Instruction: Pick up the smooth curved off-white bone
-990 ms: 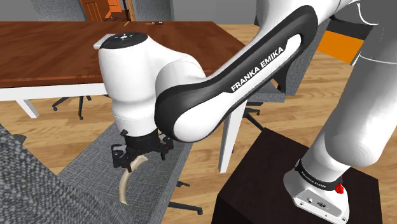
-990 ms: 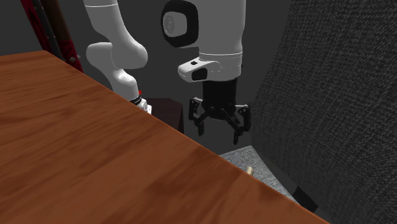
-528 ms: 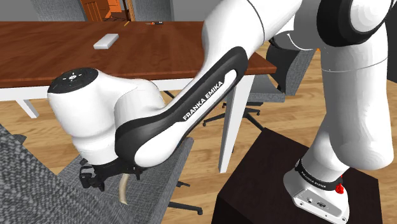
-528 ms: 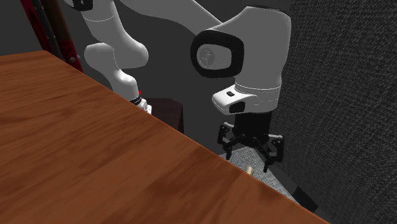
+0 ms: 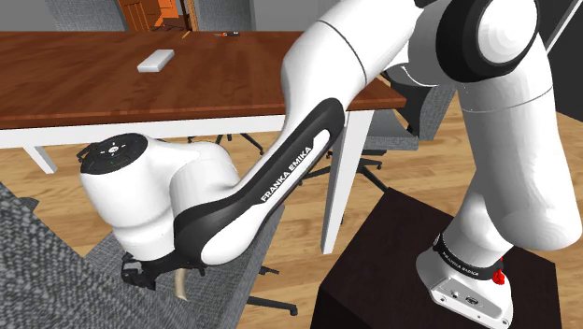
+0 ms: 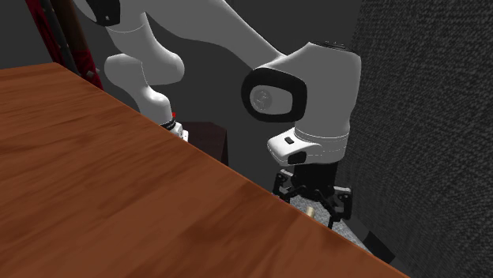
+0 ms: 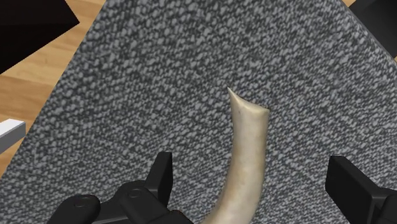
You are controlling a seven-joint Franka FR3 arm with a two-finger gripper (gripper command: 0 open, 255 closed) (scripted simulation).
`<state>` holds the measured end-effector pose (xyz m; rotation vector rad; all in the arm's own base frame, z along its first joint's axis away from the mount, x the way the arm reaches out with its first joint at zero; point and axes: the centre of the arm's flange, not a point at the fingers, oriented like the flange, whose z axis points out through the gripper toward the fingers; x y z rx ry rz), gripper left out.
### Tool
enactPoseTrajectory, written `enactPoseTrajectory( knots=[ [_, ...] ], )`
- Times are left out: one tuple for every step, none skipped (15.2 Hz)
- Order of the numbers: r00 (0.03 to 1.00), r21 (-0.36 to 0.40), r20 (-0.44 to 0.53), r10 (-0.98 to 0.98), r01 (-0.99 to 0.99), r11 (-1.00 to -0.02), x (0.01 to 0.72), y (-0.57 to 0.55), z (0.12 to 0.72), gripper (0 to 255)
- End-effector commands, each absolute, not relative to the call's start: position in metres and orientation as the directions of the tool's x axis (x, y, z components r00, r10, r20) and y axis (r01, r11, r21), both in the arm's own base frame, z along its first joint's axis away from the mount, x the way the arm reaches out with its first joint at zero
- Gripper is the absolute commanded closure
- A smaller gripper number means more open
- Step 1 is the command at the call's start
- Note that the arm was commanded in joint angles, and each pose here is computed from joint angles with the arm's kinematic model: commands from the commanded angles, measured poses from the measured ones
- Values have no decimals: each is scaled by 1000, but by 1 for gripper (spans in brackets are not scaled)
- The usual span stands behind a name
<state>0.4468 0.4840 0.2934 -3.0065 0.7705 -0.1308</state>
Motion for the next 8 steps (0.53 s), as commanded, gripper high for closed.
enactPoseTrajectory(
  knots=[
    [873,-55,73,-482,-479,-876,447,484,289,0],
    [873,-55,73,-482,-479,-876,447,484,289,0],
    [873,-55,73,-482,-479,-876,447,483,289,255],
    [873,-55,73,-482,-479,-876,447,483,289,255],
    [873,-55,73,-482,-479,-876,447,483,289,255],
    [873,-55,73,-482,-479,-876,447,483,289,255],
    [873,-55,73,-482,-479,-876,447,483,289,255],
    [873,-55,73,-482,-479,-876,447,483,289,255]
  ],
)
